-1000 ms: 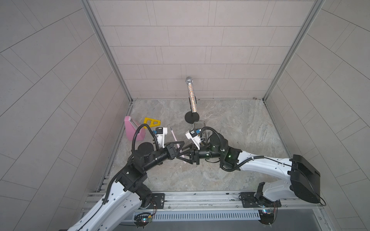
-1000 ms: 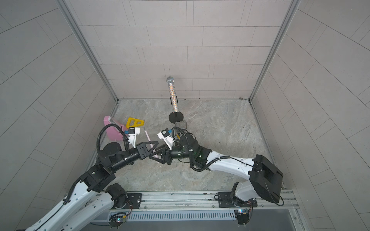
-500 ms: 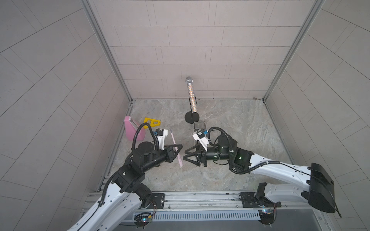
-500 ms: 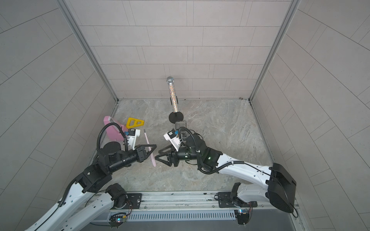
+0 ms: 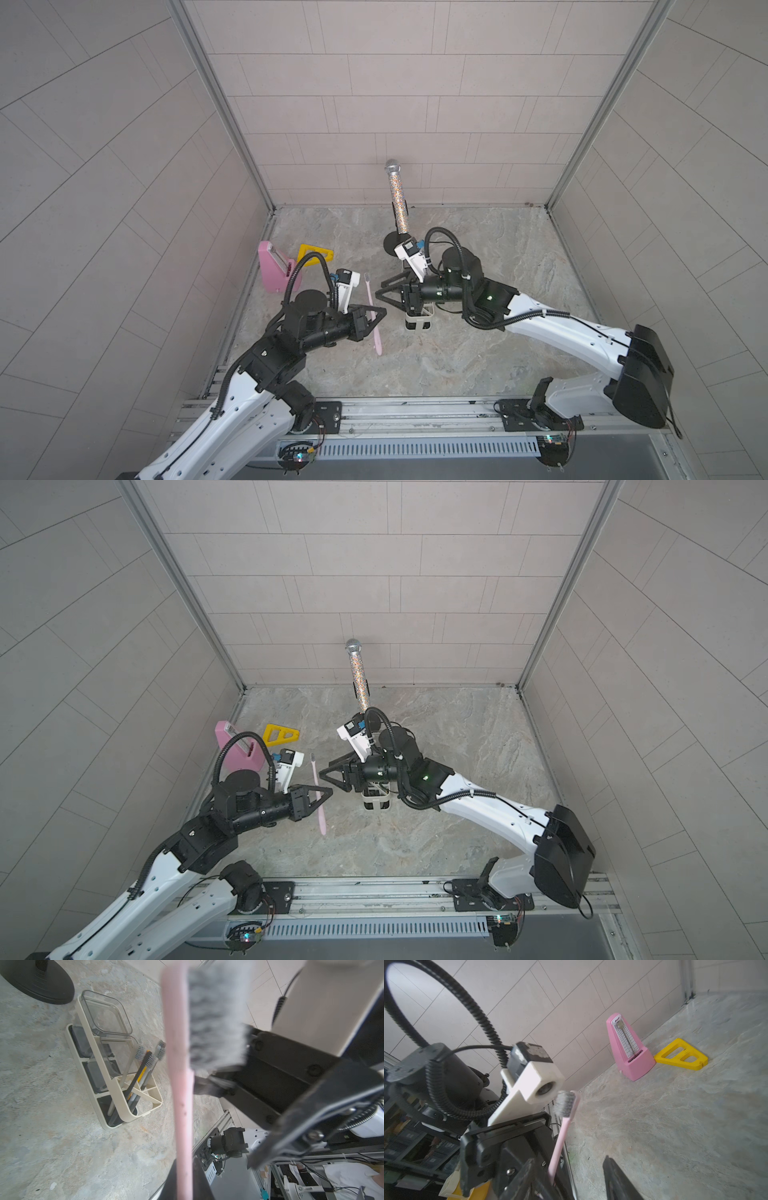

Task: Place the toothbrush into the toothbrush holder
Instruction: Pick up the toothbrush from the center of the board.

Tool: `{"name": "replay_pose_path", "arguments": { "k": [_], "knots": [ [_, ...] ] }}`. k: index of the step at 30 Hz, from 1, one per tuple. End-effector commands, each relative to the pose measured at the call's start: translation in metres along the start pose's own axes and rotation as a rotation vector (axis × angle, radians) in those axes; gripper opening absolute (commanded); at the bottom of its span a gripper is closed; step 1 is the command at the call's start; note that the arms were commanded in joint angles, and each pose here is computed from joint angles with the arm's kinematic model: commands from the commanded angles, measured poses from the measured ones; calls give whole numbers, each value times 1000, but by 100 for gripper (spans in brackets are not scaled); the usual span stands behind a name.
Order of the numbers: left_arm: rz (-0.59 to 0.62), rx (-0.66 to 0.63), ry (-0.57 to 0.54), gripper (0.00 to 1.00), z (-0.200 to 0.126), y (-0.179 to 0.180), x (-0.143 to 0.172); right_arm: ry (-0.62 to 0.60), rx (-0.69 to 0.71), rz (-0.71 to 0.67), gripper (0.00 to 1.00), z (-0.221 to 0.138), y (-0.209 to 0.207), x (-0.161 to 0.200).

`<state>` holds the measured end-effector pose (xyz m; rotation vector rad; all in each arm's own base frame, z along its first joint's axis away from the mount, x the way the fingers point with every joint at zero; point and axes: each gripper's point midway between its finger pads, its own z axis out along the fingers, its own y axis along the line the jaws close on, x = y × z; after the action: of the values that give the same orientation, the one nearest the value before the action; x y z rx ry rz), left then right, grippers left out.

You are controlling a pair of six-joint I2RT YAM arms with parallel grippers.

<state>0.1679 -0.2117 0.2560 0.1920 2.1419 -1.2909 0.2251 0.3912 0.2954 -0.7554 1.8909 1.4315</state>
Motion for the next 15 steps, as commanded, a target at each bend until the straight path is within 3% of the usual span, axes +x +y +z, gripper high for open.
{"name": "replay_pose_path", "arguments": {
  "k": [1, 9, 15],
  "knots": [
    [38, 90, -18, 4, -6, -26, -10, 5, -76, 42, 53, 11, 8, -3],
    [30, 128, 9, 3, -2, -30, -4, 7, -99, 46, 47, 25, 6, -11],
    [38, 136, 10, 3, -4, -31, -2, 5, -98, 46, 16, 28, 4, -13]
  ]
}}
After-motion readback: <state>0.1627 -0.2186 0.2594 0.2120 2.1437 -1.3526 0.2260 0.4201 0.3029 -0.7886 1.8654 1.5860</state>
